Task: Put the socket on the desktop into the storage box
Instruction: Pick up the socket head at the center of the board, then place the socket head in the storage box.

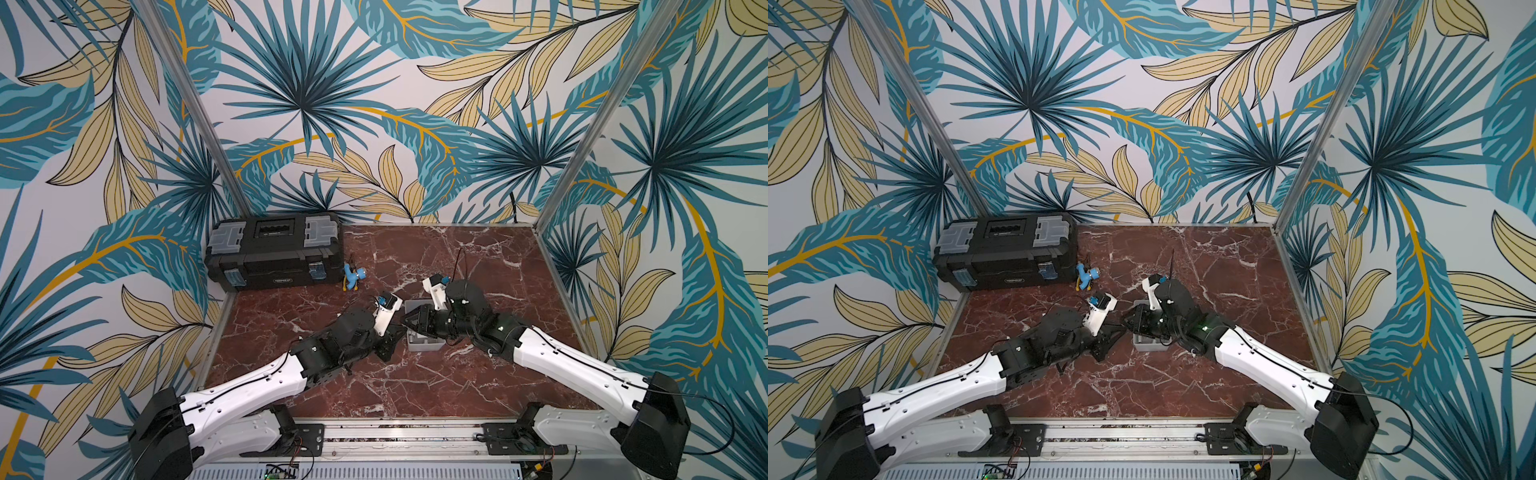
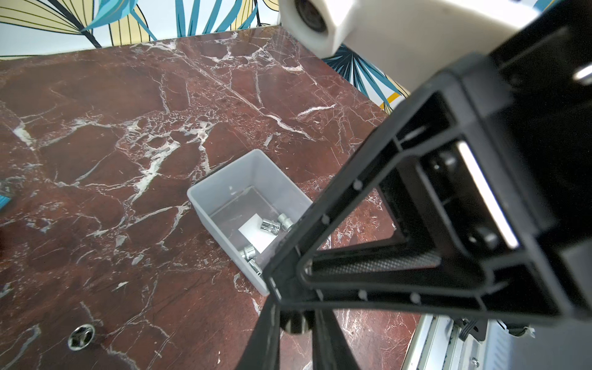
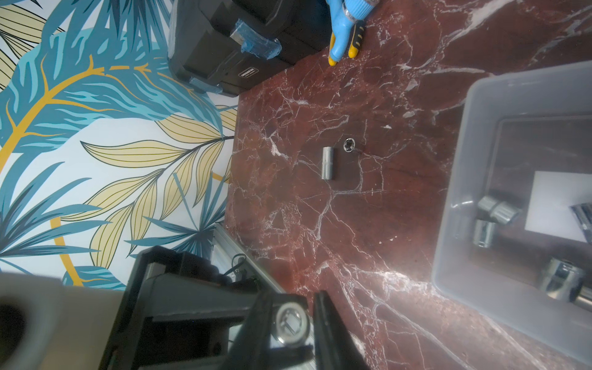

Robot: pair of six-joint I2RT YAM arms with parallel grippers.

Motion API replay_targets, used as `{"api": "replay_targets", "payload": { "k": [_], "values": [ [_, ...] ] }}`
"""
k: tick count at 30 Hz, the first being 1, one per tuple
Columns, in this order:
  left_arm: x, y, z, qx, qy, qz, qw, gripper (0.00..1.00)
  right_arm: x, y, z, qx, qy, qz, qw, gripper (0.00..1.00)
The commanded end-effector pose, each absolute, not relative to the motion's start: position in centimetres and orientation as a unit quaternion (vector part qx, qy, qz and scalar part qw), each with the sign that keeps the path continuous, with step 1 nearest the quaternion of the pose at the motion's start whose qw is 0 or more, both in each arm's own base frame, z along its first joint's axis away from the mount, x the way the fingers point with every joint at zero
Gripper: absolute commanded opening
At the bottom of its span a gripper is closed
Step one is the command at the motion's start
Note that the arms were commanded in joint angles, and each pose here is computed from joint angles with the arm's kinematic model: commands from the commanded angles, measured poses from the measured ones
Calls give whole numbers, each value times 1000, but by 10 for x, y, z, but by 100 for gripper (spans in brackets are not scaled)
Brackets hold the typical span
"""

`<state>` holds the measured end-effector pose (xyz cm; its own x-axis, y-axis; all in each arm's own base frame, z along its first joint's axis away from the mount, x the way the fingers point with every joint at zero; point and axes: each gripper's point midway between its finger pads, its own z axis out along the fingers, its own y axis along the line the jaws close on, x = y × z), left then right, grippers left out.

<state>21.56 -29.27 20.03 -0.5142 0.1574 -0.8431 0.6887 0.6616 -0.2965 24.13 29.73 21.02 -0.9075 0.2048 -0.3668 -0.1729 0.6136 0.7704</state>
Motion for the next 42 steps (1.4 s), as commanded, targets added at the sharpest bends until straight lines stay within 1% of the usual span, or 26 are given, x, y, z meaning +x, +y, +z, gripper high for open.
{"api": "replay_targets", "payload": {
  "k": [1,5,6,7,8,9,10,11,12,15,17,21,24,29,32,42],
  "values": [
    [218,-295,208,261,803,-318,431,0,239,294,199,12,878,428,211,22],
    [219,-294,207,257,806,-318,429,0,238,294,201,10,876,433,215,11],
    [219,-295,207,256,805,-319,429,4,238,293,203,9,875,433,217,9],
    [218,-296,206,256,806,-321,427,10,238,292,204,9,875,431,220,7],
    [219,-296,206,253,806,-323,427,18,239,291,205,9,875,429,224,5],
    [219,-295,205,251,806,-324,426,32,239,288,205,11,876,424,229,5],
    [220,-294,205,245,808,-322,428,43,240,285,206,13,877,420,234,4],
    [220,-293,205,242,808,-321,430,51,241,283,206,15,877,416,240,4],
    [221,-291,205,239,808,-321,433,57,241,279,205,19,880,408,244,3],
    [224,-284,204,221,815,-309,437,65,244,260,199,37,893,364,263,1],
    [226,-280,204,213,819,-302,438,67,249,244,197,49,900,329,282,0],
    [230,-273,205,193,828,-288,441,67,256,223,192,58,916,267,292,0],
    [243,-256,200,156,844,-245,450,67,260,214,185,59,927,226,293,0],
    [253,-231,191,106,862,-219,445,64,267,206,176,50,939,174,291,0],
    [259,-215,183,74,869,-211,441,64,272,201,173,45,945,141,292,0],
    [267,-183,171,20,882,-196,428,64,284,206,164,27,954,103,280,0]
  ]
}}
